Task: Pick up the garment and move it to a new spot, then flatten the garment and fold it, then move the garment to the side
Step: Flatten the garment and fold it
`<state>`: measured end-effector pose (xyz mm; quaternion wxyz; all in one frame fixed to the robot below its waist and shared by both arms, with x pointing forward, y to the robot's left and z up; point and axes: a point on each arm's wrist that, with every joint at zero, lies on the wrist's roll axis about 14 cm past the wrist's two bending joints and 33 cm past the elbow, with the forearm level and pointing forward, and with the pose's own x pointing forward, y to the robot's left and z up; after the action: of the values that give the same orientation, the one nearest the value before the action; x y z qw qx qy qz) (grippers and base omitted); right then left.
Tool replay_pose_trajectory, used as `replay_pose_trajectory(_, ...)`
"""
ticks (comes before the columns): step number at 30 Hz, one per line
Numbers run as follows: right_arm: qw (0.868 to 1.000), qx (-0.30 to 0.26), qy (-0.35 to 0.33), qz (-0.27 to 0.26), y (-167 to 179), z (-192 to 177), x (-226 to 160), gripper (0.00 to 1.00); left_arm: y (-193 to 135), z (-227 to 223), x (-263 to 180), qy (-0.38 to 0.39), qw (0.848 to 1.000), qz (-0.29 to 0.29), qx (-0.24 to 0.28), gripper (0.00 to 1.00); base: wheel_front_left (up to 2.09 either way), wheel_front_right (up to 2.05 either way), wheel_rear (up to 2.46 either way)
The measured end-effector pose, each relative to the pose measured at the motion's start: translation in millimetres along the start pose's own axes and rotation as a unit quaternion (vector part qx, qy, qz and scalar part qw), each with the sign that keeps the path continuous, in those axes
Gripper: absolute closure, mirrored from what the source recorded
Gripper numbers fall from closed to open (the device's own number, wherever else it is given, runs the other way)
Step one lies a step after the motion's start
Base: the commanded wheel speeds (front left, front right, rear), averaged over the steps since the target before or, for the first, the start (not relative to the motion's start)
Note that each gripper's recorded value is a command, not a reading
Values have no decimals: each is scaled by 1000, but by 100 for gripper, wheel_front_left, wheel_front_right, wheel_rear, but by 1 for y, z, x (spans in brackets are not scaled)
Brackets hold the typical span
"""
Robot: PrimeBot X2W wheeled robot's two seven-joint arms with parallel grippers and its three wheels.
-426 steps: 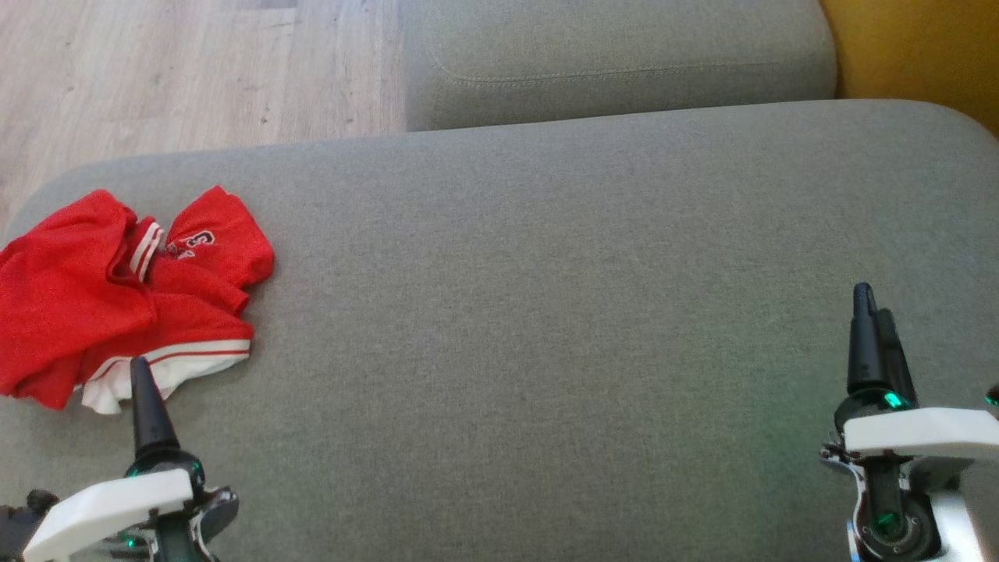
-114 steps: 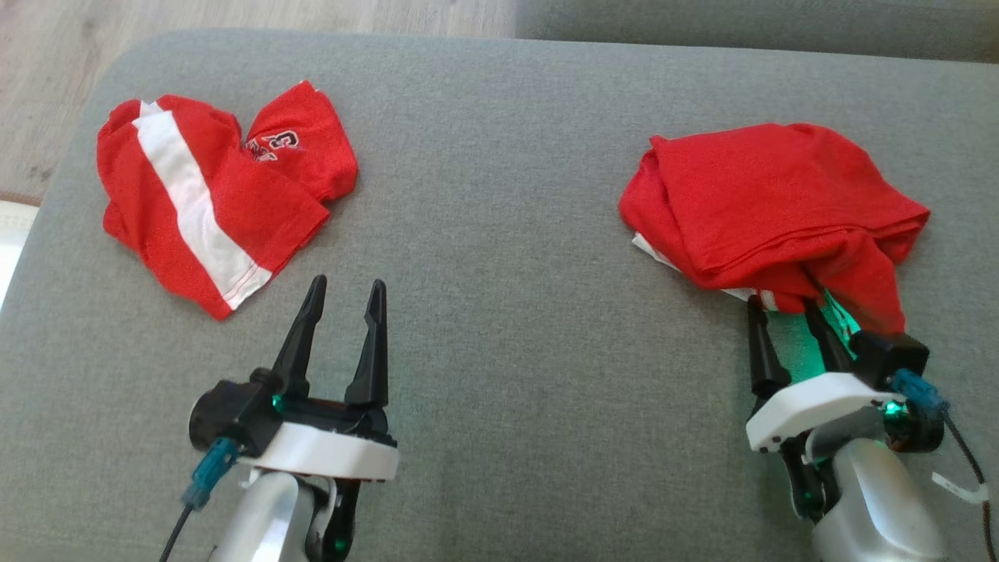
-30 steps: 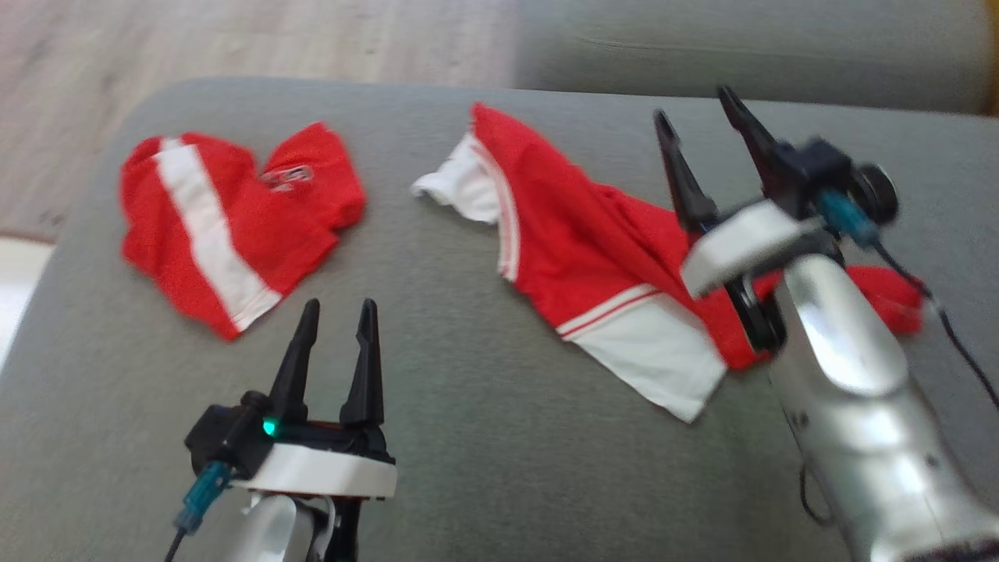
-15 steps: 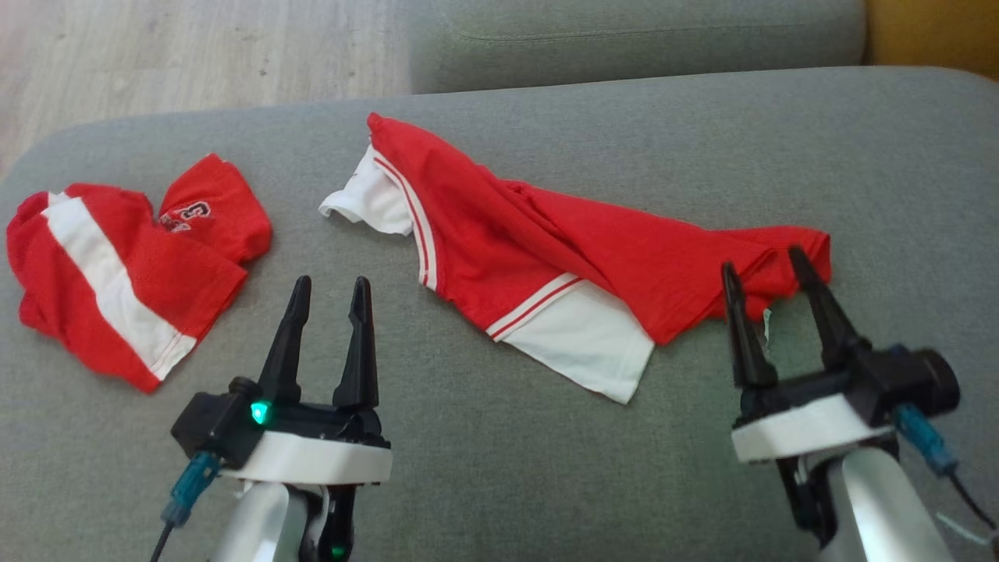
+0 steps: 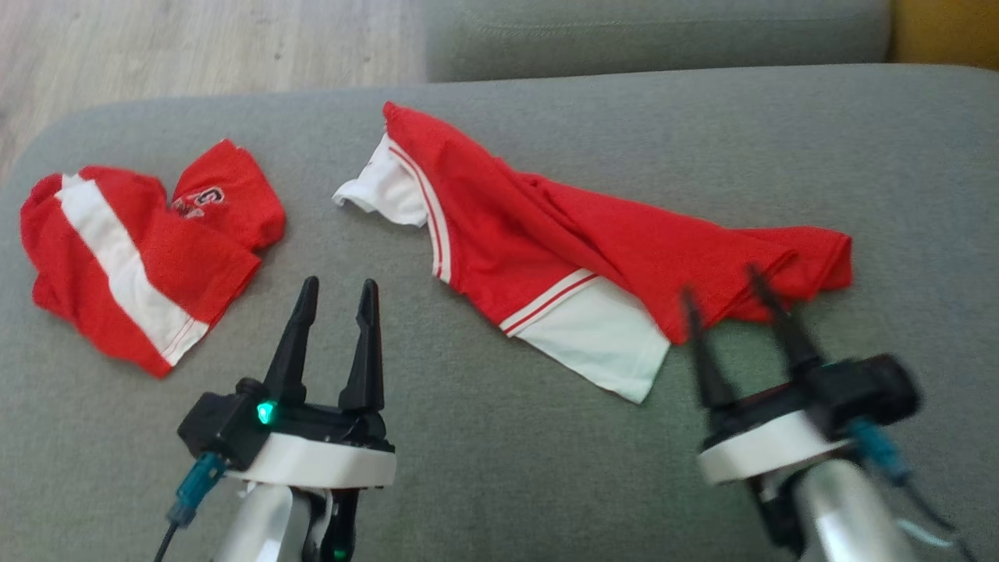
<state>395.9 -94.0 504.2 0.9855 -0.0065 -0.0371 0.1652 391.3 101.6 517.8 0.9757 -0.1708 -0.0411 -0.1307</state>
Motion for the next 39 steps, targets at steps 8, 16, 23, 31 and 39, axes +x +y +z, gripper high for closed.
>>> replay_pose_trajectory(8,987,-18,93,129,65,-58,0,0,16,-11,-7,18,1000,23,-2,0,0,0,0)
replay_pose_trajectory(16,963,-51,206,167,70,-112,0,0,30,-11,-12,19,999,45,-4,0,0,0,0)
replay_pose_trajectory(23,947,-57,265,172,67,-138,-7,0,33,-12,-12,21,999,50,-3,0,0,0,0)
replay_pose_trajectory(31,944,-30,283,164,68,-143,3,0,33,-15,-8,25,999,47,-5,0,0,0,0)
replay_pose_trajectory(39,945,-17,283,162,70,-143,9,100,31,-12,-4,20,999,43,-3,0,0,0,0)
